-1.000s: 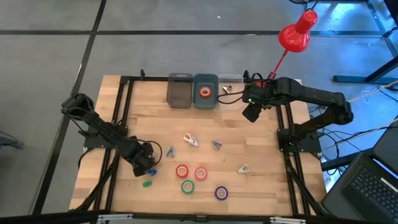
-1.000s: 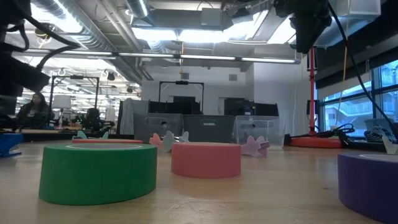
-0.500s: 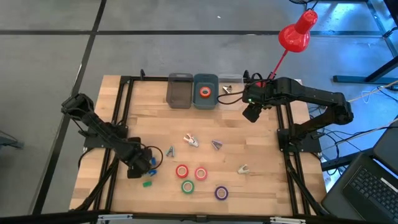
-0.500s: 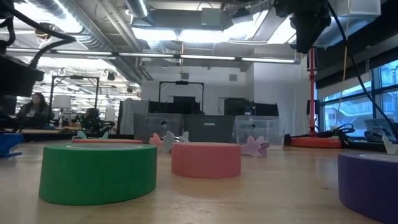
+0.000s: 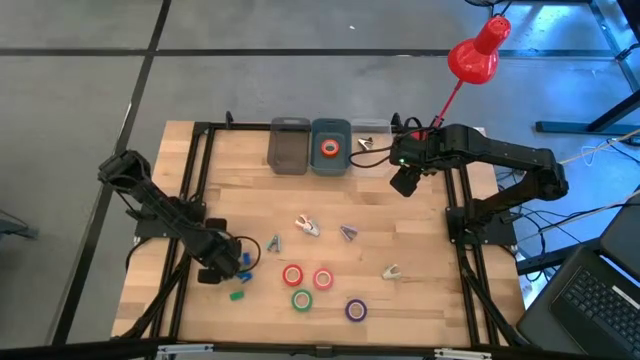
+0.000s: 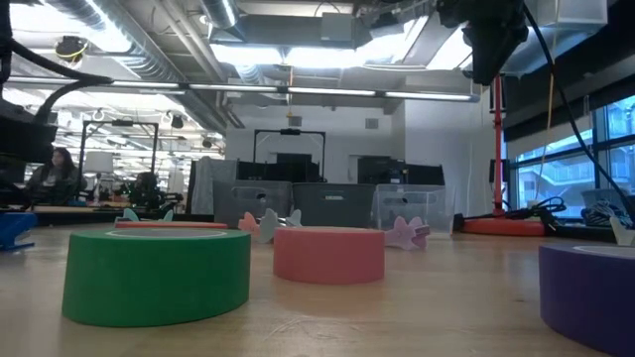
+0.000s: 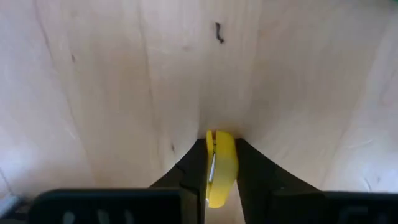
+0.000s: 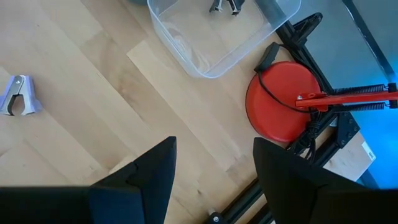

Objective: Pick and place Stapler, Stapler remover, tape
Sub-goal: Put the yellow stapler into the black bin

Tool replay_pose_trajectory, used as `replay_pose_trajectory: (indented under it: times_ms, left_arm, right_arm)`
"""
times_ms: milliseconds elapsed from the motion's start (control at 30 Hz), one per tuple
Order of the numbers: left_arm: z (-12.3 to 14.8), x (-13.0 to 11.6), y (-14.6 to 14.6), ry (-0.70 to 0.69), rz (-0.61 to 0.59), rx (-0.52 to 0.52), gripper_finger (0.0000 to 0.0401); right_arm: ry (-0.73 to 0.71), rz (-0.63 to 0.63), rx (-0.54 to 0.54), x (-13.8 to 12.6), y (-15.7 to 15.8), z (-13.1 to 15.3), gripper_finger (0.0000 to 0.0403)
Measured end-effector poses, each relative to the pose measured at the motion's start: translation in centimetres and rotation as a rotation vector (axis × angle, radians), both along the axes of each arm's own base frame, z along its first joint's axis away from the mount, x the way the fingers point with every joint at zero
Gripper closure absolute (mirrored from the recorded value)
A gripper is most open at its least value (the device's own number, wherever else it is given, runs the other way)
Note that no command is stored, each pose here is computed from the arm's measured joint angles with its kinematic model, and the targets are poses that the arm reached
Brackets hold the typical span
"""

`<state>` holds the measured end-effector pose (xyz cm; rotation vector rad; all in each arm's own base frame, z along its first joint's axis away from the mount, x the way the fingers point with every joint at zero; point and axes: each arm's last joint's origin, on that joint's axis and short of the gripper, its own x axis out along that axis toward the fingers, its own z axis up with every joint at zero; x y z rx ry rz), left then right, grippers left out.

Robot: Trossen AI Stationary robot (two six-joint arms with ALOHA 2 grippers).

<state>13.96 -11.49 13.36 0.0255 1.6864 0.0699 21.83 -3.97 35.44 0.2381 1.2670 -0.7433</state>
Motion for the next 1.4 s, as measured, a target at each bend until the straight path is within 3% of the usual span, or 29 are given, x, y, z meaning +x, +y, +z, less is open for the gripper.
replay_pose_trajectory:
  times_ms: [333,567,800,1100,1267,1400]
  left_arm:
    - [2.8,3.8,0.1,-0.109,0.025,-0.098,0.0351]
    - [5.0,7.5,4.0,-0.245,0.019,-0.045,0.0351]
    - [6.9,10.3,12.5,-0.484,0.144,0.015,0.0351]
    - [12.1,10.7,27.8,-0.803,0.375,0.184,0.0351]
    - [11.3,11.3,35.0,-0.744,0.505,0.145,0.0351]
    - [8.8,13.3,38.1,-0.613,0.492,0.081,0.0351]
  right_arm:
    - [-0.045,-0.001,-0.006,0.4,-0.1,0.1,0.0188]
    - [-0.025,-0.002,-0.003,0.2,0.0,0.1,0.0188]
    - [0.048,-0.030,0.028,-0.6,0.1,-0.1,0.0188]
    - [-0.006,-0.044,0.049,-1.6,0.3,0.7,0.0188]
    - [-0.042,-0.075,0.020,-2.1,0.3,1.1,0.0188]
    - [-0.050,-0.083,0.023,-2.3,0.2,1.2,0.0188]
